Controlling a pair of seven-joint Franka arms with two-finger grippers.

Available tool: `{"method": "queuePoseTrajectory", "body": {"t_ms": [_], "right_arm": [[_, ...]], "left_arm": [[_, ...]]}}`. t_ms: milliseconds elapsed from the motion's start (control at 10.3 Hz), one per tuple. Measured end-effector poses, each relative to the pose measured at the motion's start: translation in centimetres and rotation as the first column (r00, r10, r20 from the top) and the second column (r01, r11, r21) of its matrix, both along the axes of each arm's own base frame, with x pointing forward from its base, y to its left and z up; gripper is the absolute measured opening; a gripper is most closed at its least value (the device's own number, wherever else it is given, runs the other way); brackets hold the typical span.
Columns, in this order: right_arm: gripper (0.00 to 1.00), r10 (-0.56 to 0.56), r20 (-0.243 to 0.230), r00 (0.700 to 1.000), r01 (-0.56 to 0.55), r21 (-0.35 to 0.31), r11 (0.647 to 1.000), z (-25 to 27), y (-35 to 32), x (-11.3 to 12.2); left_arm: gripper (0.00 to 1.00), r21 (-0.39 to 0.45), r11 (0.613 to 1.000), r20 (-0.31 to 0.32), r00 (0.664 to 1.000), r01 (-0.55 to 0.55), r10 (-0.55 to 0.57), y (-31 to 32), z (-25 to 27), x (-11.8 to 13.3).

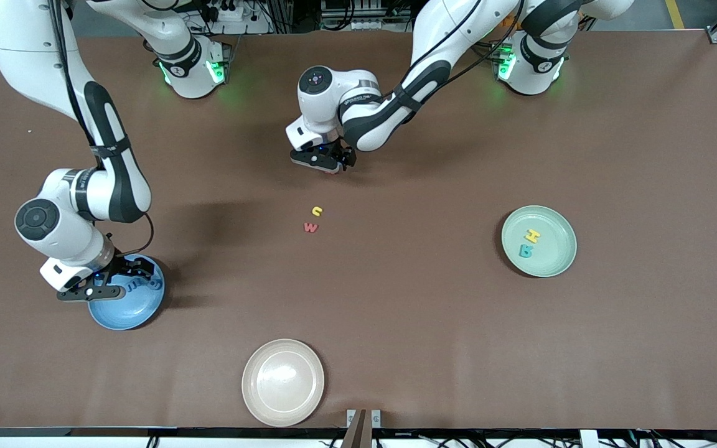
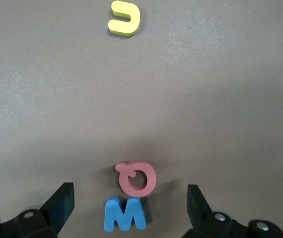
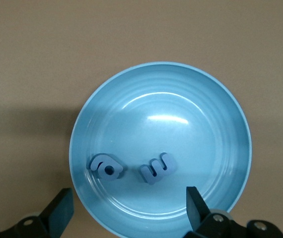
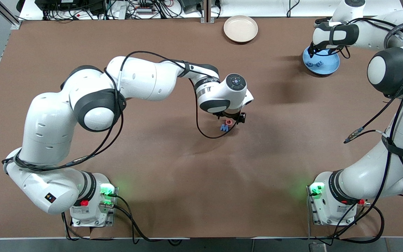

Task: Sort upper and lower case letters into plates
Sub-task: 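Grasp the pink Q with the left gripper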

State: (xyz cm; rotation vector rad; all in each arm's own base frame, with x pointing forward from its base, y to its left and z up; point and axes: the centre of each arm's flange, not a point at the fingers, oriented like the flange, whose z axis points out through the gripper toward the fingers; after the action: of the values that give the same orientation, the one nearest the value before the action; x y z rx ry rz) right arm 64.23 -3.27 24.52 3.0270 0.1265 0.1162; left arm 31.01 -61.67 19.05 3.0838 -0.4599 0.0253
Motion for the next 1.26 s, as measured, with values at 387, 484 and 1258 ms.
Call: {"method": "queuePoseTrajectory", "body": {"t_ms": [387, 484, 1258], "right_arm": [[1.0, -0.003, -0.038, 0.999, 0.003, 0.002, 1.0, -0.3, 0.1, -0.4], [1.0, -0.004, -0.047, 0.999, 0.004, 0.002, 1.0, -0.4, 0.0, -0.5], [1.0, -0.005, -0.066, 0.998, 0.005, 0.004, 1.0, -0.6, 0.1, -0.6]], "left_arm": [[0.98, 0.001, 1.0, -0.005, 1.0, 0.003, -0.003, -0.3, -0.7, -0.2], [0.96, 0.0, 1.0, -0.004, 1.0, 0.004, -0.004, -0.5, -0.9, -0.3], [0.79, 0.005, 1.0, -0.01, 1.0, 0.0, 0.0, -0.8, -2.2, -0.2]]}}
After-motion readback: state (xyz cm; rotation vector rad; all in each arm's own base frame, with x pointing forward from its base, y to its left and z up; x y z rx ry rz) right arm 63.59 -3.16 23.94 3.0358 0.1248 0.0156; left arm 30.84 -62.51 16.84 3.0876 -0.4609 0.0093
